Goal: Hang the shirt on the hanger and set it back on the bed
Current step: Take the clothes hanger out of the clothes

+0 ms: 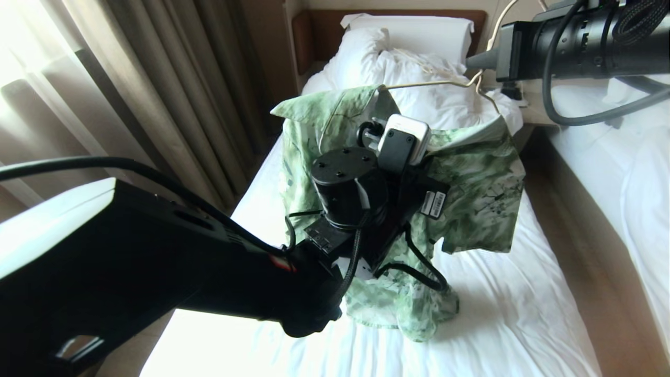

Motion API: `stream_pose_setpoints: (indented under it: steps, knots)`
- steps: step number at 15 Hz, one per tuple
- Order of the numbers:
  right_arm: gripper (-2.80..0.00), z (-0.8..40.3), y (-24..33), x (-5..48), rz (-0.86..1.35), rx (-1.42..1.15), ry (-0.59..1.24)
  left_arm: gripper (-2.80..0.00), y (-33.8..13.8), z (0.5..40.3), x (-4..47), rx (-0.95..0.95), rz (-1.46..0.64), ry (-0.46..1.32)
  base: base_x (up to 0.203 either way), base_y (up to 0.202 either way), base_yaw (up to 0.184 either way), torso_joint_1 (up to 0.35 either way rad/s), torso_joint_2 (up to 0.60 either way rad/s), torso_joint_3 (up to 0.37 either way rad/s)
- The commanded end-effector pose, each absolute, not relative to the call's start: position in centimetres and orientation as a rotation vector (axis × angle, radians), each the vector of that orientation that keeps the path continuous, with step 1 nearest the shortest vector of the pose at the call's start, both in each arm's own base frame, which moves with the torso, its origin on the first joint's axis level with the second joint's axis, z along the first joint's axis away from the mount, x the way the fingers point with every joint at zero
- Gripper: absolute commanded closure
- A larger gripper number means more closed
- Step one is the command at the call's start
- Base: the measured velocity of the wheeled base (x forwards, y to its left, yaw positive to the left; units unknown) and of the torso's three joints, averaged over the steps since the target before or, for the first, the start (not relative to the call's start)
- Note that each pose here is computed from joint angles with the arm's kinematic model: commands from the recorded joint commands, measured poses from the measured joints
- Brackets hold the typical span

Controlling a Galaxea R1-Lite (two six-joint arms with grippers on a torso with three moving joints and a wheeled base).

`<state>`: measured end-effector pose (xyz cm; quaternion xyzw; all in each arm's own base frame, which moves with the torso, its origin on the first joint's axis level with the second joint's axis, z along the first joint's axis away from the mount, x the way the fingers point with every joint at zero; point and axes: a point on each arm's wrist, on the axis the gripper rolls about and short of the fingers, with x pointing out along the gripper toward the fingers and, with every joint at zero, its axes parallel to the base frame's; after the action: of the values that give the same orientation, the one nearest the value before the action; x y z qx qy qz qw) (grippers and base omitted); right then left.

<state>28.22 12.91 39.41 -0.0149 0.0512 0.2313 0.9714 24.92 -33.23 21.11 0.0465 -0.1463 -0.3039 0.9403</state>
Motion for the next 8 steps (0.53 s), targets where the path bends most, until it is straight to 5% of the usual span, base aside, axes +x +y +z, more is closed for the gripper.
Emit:
stream_pose_setpoints:
  steps: [1, 8]
  knots:
    - [0.0, 39.26, 12.75, 28.48, 0.459, -0.033, 0.109, 0.0, -33.38, 21.25, 24.21, 0.091, -0.626, -0.301, 0.0, 0.0, 0.0, 0.0, 0.0, 0.0]
    - [0.0, 39.08, 12.31, 28.72, 0.443, -0.045, 0.123, 0.0, -33.84, 21.21, 23.67, 0.091, -0.626, -0.298, 0.0, 0.0, 0.0, 0.0, 0.0, 0.0]
